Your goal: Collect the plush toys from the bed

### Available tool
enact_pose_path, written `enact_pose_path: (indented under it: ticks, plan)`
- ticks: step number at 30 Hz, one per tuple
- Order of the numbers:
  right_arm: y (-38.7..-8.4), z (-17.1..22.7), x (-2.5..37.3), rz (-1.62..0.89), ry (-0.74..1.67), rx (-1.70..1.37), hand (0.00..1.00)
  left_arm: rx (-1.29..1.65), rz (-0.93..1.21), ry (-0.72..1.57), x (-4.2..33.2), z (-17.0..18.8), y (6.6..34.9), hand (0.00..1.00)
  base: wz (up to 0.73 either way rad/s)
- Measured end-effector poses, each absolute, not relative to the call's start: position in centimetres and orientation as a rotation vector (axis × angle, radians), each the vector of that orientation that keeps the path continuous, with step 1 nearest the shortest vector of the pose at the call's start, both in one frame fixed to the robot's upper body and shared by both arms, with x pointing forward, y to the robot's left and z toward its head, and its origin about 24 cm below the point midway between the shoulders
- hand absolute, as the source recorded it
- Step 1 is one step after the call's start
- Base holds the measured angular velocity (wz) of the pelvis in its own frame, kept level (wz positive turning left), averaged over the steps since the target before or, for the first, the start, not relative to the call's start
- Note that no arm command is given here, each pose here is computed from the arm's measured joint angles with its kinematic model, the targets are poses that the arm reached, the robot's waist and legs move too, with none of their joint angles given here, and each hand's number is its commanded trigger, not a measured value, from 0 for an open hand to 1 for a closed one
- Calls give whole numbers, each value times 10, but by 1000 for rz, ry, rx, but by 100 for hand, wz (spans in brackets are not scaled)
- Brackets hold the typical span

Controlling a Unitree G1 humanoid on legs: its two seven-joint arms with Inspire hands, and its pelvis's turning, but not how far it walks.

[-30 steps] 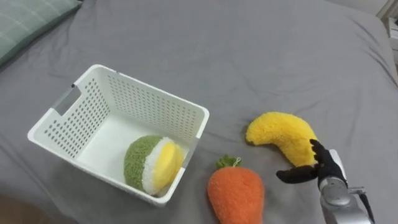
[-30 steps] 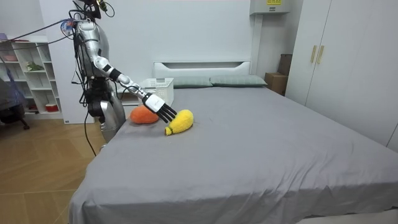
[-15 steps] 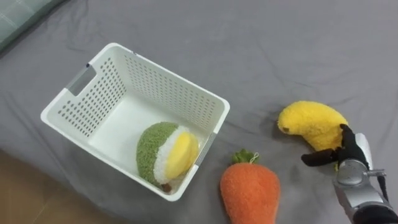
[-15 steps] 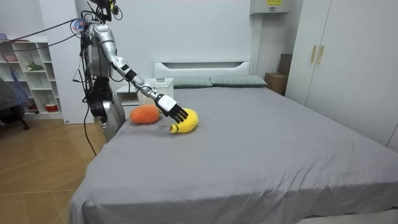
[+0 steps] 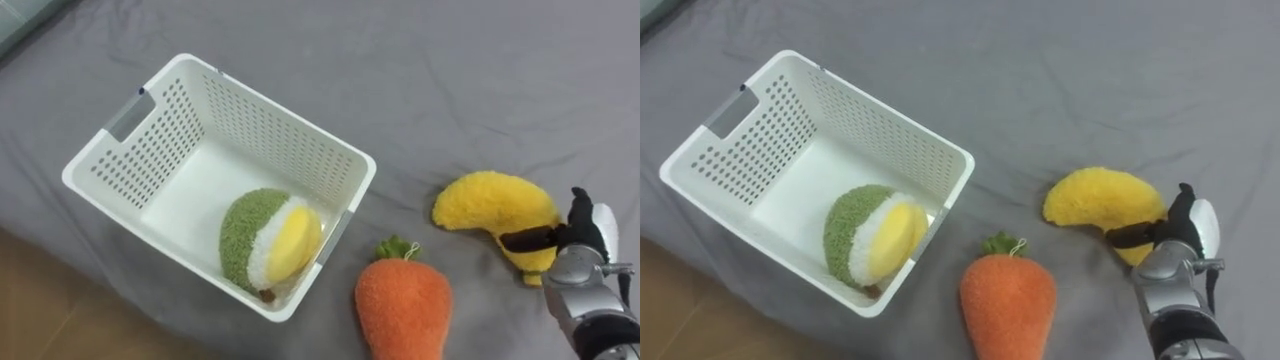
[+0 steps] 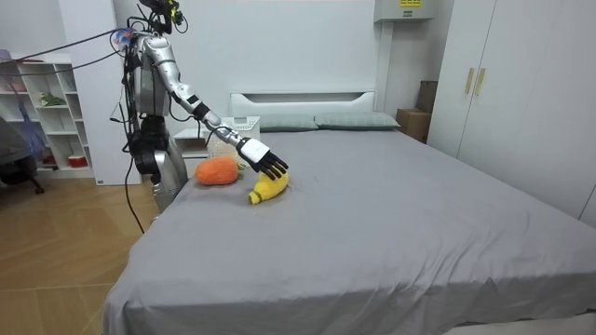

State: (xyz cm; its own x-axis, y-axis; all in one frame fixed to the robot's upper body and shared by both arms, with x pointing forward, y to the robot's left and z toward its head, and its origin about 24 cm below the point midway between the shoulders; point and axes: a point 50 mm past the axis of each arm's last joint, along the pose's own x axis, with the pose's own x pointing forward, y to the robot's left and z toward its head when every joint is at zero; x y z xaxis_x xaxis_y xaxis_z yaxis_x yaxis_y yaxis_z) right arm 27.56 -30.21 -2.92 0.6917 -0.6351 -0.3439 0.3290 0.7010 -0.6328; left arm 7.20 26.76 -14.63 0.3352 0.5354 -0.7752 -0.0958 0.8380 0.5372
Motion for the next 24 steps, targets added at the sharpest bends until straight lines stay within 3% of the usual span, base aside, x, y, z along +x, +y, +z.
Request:
enact_pose_path:
  ticks: [12, 24]
  plan:
    - [-310, -10, 289, -576, 521, -677, 0, 470, 415, 1167, 74, -144, 272, 0, 0]
    - [-314, -28, 274, -521, 635, -722, 0, 461, 407, 1170, 78, -146, 270, 0, 1]
